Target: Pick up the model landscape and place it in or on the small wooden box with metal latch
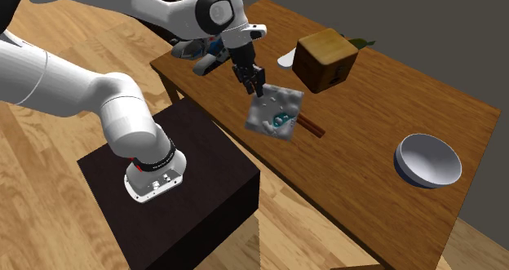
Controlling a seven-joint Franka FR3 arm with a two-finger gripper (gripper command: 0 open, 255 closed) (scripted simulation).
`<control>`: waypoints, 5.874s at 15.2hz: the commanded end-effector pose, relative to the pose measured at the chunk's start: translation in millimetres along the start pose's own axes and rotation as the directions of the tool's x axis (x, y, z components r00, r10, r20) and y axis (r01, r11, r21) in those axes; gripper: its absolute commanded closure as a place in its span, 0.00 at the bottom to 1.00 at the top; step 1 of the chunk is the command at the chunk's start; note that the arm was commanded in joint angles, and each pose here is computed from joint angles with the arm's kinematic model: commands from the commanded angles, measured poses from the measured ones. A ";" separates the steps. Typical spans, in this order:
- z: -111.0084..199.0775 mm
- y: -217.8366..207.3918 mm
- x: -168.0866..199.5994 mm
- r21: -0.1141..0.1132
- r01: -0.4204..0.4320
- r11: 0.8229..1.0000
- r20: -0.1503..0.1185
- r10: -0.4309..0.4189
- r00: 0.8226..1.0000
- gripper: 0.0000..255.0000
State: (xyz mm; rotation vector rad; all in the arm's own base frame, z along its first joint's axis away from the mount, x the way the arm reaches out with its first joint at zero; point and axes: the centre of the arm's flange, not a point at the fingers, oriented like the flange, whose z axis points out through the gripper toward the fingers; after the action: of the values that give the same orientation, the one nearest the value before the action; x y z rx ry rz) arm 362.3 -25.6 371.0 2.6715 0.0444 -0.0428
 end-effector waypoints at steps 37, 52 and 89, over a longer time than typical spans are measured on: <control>-149.4 66.7 111.7 0.000 0.000 1.000 0.000 0.000 1.000 1.00; -170.7 60.9 308.4 0.000 0.000 1.000 0.000 0.000 1.000 1.00; -138.1 20.7 354.2 0.000 0.000 1.000 0.000 0.000 1.000 0.00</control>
State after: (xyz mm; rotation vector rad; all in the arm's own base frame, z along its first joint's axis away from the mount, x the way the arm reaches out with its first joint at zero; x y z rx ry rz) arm 720.2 20.3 480.4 2.6714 0.0455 -0.0410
